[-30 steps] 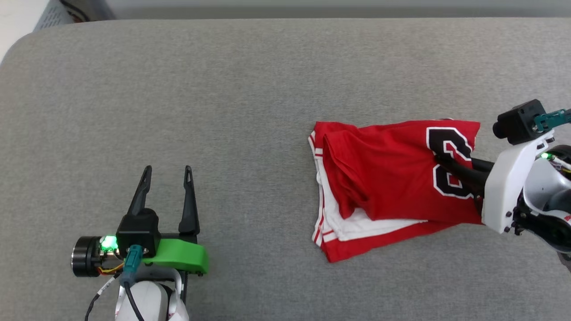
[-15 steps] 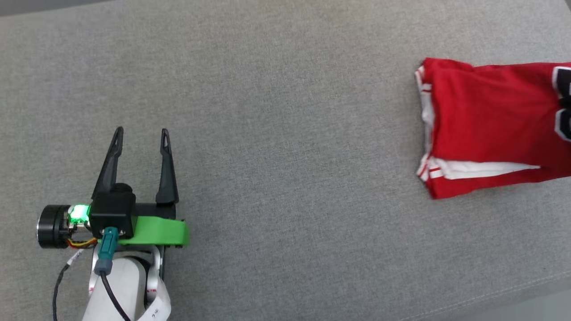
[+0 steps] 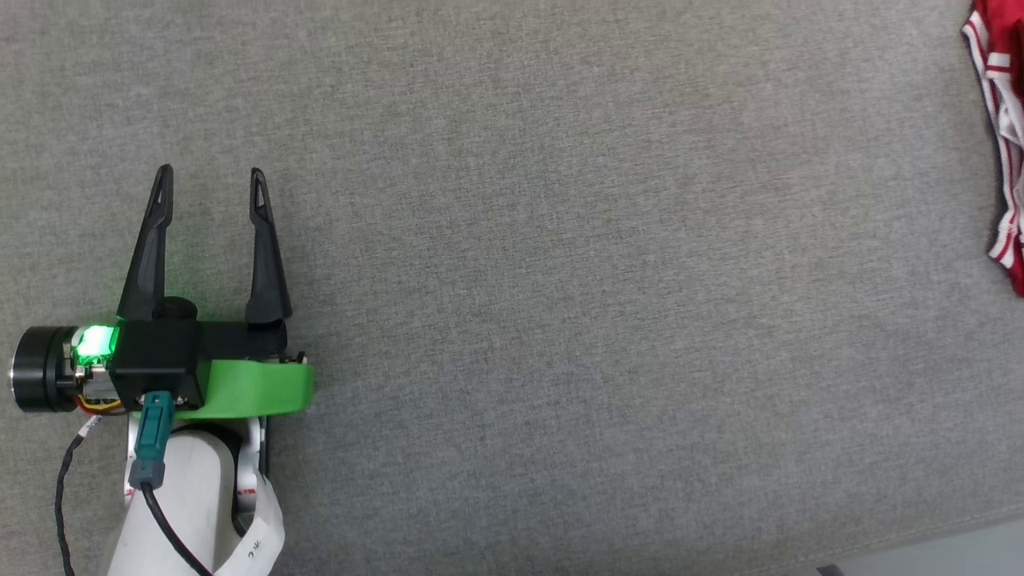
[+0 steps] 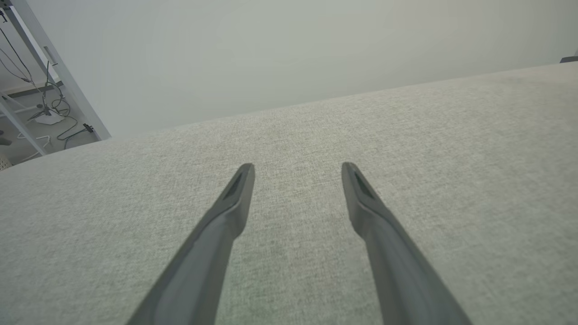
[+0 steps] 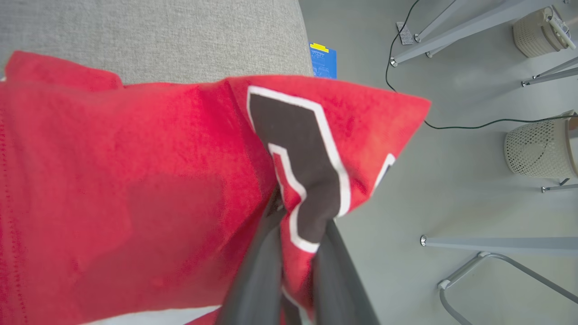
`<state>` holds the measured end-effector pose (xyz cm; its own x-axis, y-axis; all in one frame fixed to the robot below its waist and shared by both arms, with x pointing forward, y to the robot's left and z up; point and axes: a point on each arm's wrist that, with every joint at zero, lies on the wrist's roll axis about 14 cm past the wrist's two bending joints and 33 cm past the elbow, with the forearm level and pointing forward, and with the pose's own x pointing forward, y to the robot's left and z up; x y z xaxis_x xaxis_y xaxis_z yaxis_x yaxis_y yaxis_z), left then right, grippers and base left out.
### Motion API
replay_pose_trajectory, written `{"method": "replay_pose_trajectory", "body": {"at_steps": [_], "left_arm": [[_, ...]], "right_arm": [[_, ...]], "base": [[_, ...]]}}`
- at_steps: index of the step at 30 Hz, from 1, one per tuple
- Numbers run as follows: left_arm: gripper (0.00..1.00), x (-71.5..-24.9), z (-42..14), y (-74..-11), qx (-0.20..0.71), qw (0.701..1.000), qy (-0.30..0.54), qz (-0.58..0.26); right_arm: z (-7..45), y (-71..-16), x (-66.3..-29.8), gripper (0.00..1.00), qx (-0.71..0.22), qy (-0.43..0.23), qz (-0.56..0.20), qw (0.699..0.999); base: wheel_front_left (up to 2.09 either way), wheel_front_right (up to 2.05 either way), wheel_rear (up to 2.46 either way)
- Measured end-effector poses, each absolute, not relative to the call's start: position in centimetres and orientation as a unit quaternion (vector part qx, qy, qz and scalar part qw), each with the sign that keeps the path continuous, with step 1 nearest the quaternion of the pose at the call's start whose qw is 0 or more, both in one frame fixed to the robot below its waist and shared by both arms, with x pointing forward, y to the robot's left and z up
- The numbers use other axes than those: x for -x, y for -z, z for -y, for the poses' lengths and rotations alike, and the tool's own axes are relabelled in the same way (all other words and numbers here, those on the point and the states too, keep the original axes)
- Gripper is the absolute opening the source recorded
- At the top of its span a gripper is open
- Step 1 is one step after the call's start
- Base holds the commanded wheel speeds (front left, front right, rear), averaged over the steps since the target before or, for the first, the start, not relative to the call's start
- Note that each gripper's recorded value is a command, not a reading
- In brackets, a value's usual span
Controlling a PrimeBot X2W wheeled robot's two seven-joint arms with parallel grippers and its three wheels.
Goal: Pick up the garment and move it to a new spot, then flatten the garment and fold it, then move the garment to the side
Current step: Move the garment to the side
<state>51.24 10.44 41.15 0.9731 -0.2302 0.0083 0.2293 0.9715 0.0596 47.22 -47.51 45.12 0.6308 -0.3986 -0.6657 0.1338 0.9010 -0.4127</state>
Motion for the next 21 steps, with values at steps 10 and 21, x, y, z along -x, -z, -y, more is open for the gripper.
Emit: {"method": "replay_pose_trajectory", "body": {"at_steps": [10, 21], "left_arm": [[1.00, -51.0, -11.6, -41.0, -0.039, 0.994, 0.097, 0.002], [1.00, -48.3, -12.2, -44.3, -0.026, 0.997, 0.077, 0.011]], "right_arm": [[47.7, -42.7, -47.8, 1.00, 0.146, 0.171, -0.404, 0.887], [44.9, -54.0, -50.8, 1.00, 0.188, 0.133, -0.131, 0.964]], "base": [[0.00, 0.00, 0.00], [0.00, 0.00, 0.00]]}}
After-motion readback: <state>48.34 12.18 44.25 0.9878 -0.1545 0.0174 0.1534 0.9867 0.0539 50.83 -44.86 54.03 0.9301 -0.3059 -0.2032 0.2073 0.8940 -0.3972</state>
